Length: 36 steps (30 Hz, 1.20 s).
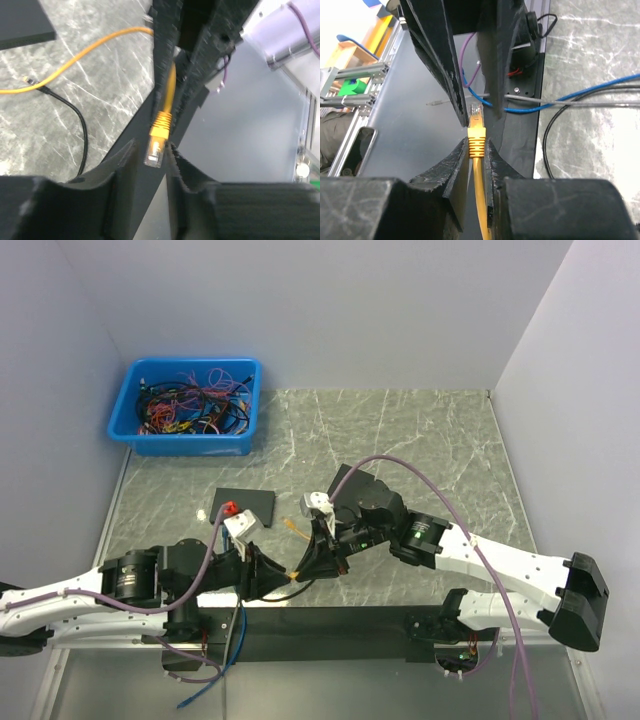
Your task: Insert the plug into the switch port
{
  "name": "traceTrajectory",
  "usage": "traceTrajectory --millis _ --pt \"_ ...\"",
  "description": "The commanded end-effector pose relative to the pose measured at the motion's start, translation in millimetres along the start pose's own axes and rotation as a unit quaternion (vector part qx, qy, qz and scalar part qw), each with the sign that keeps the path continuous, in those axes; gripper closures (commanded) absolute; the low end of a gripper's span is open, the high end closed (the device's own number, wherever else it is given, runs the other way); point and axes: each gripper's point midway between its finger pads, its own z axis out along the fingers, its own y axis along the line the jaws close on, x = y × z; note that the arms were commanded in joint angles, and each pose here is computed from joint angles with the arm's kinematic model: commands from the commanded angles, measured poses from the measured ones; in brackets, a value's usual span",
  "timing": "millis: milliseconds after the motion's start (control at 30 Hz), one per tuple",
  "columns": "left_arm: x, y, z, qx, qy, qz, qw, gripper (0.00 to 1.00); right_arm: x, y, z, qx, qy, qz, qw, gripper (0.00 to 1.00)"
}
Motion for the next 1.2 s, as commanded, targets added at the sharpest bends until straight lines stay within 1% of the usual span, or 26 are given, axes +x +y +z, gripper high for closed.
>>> traceTrajectory --millis 0,167,233,300,333,400,433,467,533,567,600,633,667,700,733,800,833,867,900,933,967,1000,1033,1067,1133,1167 --pt "-28.8 3.5 -7.3 -0.023 -0.056 -0.021 0.998 0.63 -4.4 10.4 -4.7 -0.006 -0.008 -0.012 1.0 1.0" --pt "-33.3 7.8 -11.5 -0.034 -0.068 -0.028 0.997 0.44 -12.3 -0.7 -14.4 0.051 -0.033 -0.012 0.998 1.0" --pt "-36.4 8.5 -14.4 -0.035 -0.076 -0.031 0.996 0.4 -24.7 -12.4 -21.3 0.092 -0.062 -0.022 0.994 1.0" --pt "-38.1 10.5 -16.2 -0.039 -0.083 -0.033 0.995 0.34 -36.2 -23.0 -37.2 0.138 -0.093 -0.02 0.986 1.0" --pt "-39.5 10.5 -17.9 -0.038 -0.087 -0.034 0.995 0.33 -47.7 -34.9 -52.3 0.19 -0.121 -0.02 0.974 1.0" --pt "-40.6 12.9 -18.1 -0.044 -0.091 -0.036 0.994 0.32 -56.5 -49.6 -74.8 0.247 -0.151 -0.003 0.957 1.0" --pt "-40.4 14.2 -17.1 -0.049 -0.09 -0.038 0.994 0.32 -76.0 -52.1 -97.0 0.291 -0.191 -0.011 0.937 1.0" --pt "-42.4 19.4 -17.8 -0.066 -0.093 -0.042 0.993 0.33 -73.5 -54.7 -108.5 0.32 -0.189 -0.004 0.928 1.0" --pt "-42.9 26.3 -13.2 -0.095 -0.091 -0.052 0.99 0.34 -88.1 -54.5 -143.6 0.388 -0.23 -0.004 0.892 1.0" --pt "-48.5 32.4 -12.8 -0.116 -0.102 -0.055 0.986 0.33 -90.3 -67.5 -173.4 0.465 -0.249 0.012 0.85 1.0" --pt "-51.2 35.3 -10.6 -0.128 -0.107 -0.057 0.984 0.32 -90.8 -71.1 -190.0 0.501 -0.261 0.024 0.825 1.0" --pt "-53.4 40.2 -6.1 -0.148 -0.113 -0.062 0.981 0.31 -88.6 -77.5 -203.1 0.535 -0.263 0.036 0.802 1.0" --pt "-57.7 42.1 -4.2 -0.157 -0.121 -0.065 0.978 0.29 -81.5 -87.8 -231.2 0.606 -0.261 0.054 0.749 1.0" --pt "-66.4 48.6 -3.1 -0.179 -0.144 -0.069 0.971 0.27 -74.3 -95.1 -240.5 0.637 -0.251 0.065 0.726 1.0" --pt "-68.4 52.4 2.4 -0.195 -0.15 -0.07 0.967 0.25 -66.3 -108.8 -243.6 0.668 -0.231 0.077 0.703 1.0" --pt "-72.6 57.6 9.5 -0.213 -0.163 -0.068 0.961 0.2 -43.7 -125.8 -247.1 0.705 -0.197 0.111 0.672 1.0" --pt "-77.1 60.8 18.3 -0.225 -0.171 -0.063 0.957 0.2 -27.2 -142.9 -240.2 0.717 -0.166 0.129 0.665 1.0" --pt "-77.9 63.4 24.0 -0.23 -0.169 -0.059 0.957 0.2 -17.6 -152.3 -234.5 0.717 -0.166 0.153 0.66 1.0" --pt "-83.9 74.8 28.6 -0.245 -0.174 -0.061 0.952 0.2 -7.5 -161.0 -229.6 0.716 -0.159 0.168 0.659 1.0" --pt "-85.4 72.1 43.5 -0.224 -0.161 -0.058 0.959 0.21 16.9 -175.3 -215.5 0.708 -0.128 0.193 0.667 1.0" --pt "-85.2 79.2 51.1 -0.221 -0.157 -0.061 0.96 0.22 24.2 -187.0 -217.3 0.707 -0.142 0.218 0.657 1.0" --pt "-94.3 100.9 52.1 -0.239 -0.169 -0.073 0.953 0.23 34.5 -194.7 -214.6 0.703 -0.139 0.234 0.657 1.0" --pt "-98.9 96.7 65.1 -0.202 -0.167 -0.078 0.962 0.24 59.2 -203.9 -204.7 0.69 -0.116 0.262 0.665 1.0" --pt "-95.8 108.3 69.8 -0.205 -0.166 -0.082 0.961 0.24 61.9 -214.1 -208.9 0.687 -0.135 0.28 0.657 1.0" --pt "-101.6 137.1 76.1 -0.223 -0.175 -0.093 0.954 0.23 83.9 -224.7 -204.4 0.678 -0.122 0.311 0.655 1.0" --pt "-108.4 135.5 83.8 -0.196 -0.183 -0.092 0.959 0.24 86.0 -229.3 -205.7 0.681 -0.127 0.314 0.649 1.0"
